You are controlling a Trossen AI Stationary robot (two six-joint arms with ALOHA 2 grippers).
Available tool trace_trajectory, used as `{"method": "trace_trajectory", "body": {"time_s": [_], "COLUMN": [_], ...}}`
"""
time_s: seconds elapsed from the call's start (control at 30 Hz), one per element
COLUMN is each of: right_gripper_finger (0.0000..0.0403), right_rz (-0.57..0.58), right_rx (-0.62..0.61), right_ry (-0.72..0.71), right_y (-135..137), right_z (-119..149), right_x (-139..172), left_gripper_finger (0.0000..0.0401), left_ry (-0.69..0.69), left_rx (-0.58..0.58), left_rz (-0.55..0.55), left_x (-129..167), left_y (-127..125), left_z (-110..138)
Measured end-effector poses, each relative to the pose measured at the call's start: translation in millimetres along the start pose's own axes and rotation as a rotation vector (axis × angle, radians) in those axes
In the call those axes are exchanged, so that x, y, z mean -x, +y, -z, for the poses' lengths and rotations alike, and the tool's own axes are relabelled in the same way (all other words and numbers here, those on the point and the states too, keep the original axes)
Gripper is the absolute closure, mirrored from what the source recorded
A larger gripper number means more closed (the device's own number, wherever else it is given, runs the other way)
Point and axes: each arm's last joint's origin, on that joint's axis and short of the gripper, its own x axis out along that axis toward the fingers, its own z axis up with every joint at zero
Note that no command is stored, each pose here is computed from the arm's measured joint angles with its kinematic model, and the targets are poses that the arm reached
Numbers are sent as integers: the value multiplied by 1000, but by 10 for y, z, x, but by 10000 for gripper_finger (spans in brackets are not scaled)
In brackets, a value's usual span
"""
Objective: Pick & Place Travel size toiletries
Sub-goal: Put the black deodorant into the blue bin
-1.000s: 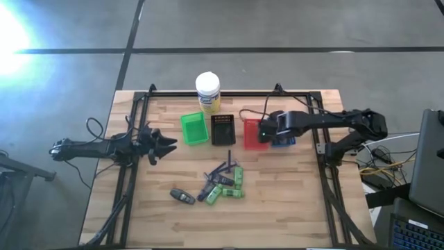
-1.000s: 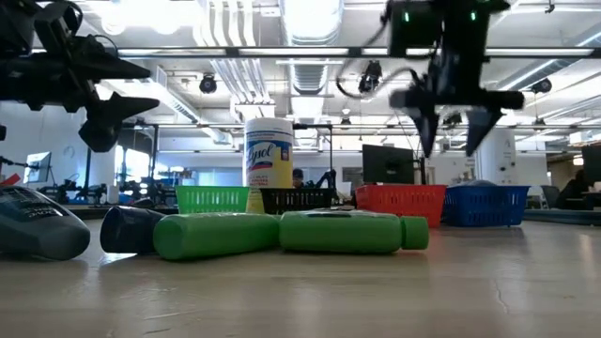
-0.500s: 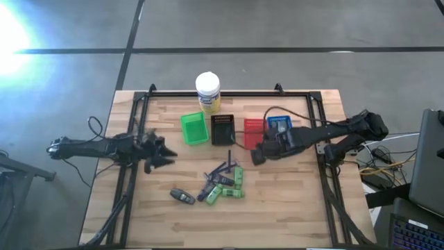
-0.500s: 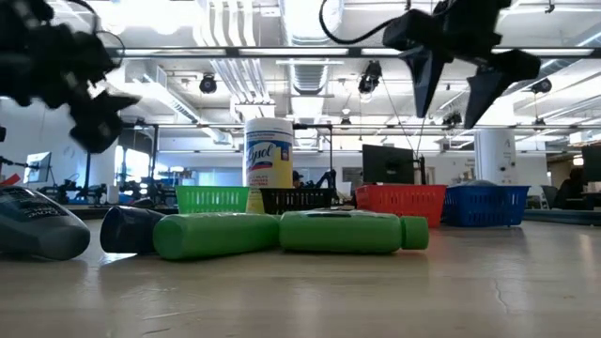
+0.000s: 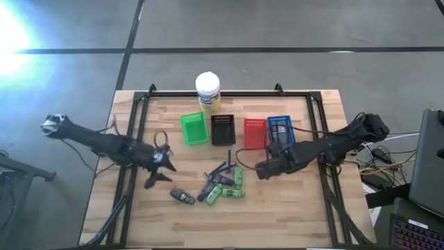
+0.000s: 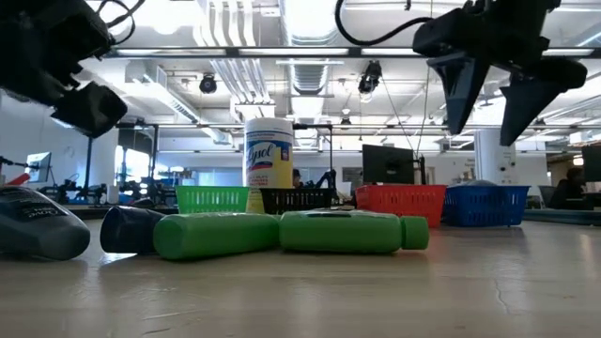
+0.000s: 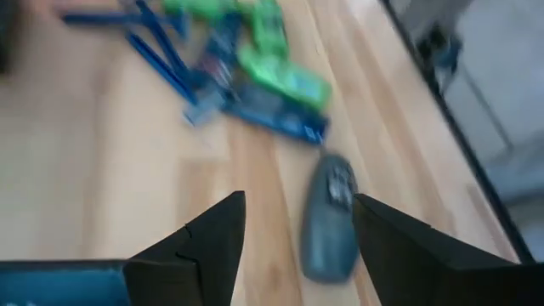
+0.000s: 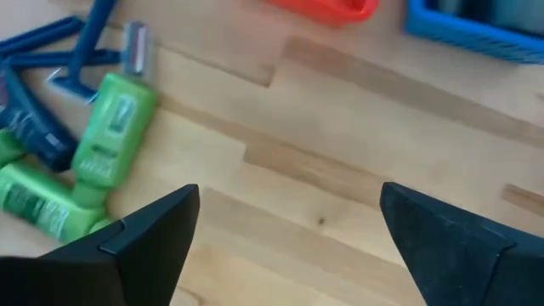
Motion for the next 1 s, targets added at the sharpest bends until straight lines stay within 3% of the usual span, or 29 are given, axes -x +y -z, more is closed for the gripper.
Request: {"method": "trace_trajectory", "body": {"time_s": [0.17,0.37,0.5,0.7,1.0], "right_gripper_finger": [35,35,35,35,35], "right_rz": [-59,-62,-63,-62,-62], "right_rx": [42,94,122,135,135], "right_ry": [-29,-69,-71,-71,-70], "right_y": [39,42,46,45,45], "right_z": [94,117,116,115,115], "right_x": [-21,-13,-8,-9,-9], "left_gripper_finger": [150,104,83,75,83], "left_ry": [205,279,299,335,373], "left_rx": [-101,-179,-200,-218,-208], "left_rz": [-9,-77,-59,-2,-38], "left_x": [-179,-377,-484,-673,-910], "left_y": [-209,-329,-369,-404,-401], "left_z": [27,-2,-45,-34,1]}}
